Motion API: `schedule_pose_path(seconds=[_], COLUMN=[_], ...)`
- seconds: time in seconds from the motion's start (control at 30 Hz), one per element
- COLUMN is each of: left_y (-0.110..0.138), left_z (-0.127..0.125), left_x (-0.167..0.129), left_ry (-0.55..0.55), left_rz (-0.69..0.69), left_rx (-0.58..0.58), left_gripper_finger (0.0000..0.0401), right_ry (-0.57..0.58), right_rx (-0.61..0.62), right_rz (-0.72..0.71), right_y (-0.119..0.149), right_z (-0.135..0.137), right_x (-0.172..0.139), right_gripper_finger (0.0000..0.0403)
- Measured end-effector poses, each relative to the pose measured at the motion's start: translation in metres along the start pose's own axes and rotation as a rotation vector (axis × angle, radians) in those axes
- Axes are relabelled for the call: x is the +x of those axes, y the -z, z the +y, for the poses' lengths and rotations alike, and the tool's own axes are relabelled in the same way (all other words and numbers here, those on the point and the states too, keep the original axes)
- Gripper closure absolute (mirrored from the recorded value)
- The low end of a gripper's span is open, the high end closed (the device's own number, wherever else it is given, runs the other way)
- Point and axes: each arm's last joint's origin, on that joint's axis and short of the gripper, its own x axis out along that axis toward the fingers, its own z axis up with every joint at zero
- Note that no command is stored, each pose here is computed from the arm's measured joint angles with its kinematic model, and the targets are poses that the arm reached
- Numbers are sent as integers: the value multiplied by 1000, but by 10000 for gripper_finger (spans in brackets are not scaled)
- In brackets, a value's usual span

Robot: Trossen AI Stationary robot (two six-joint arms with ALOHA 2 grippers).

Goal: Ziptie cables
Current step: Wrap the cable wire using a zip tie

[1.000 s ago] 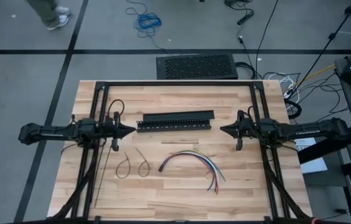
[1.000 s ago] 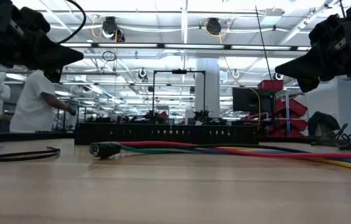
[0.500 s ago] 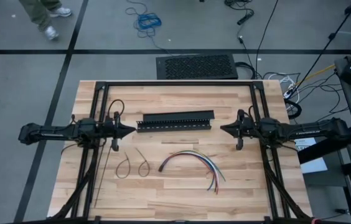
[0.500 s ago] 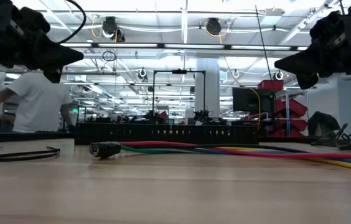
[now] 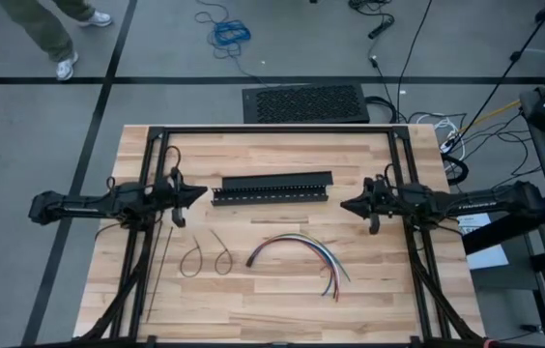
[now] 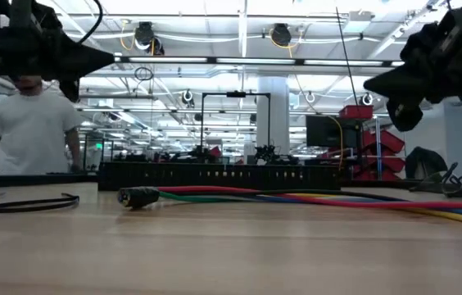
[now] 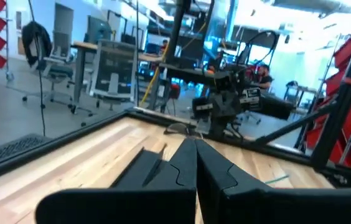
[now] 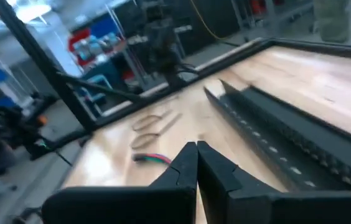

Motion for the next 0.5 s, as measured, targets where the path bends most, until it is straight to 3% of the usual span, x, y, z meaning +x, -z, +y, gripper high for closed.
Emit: schedule_pose_path(seconds=[0.1,0.23,0.5], left_y=[-1,2,4], left_z=[1,1,2], left_x=[0,0,0], left_ry=[-48,-27,-34], left_rz=[-20,21,41], left_rx=[-97,16,29], left_gripper_finger=[401,401,401], right_ry=[-4,32,-1], right_rx=[-18,-100,-75], right_rz=[-78,-160,80], right_y=[-7,-14,3], right_z=[2,2,0], right_x=[0,-1,7], right_gripper_finger=[403,403,403])
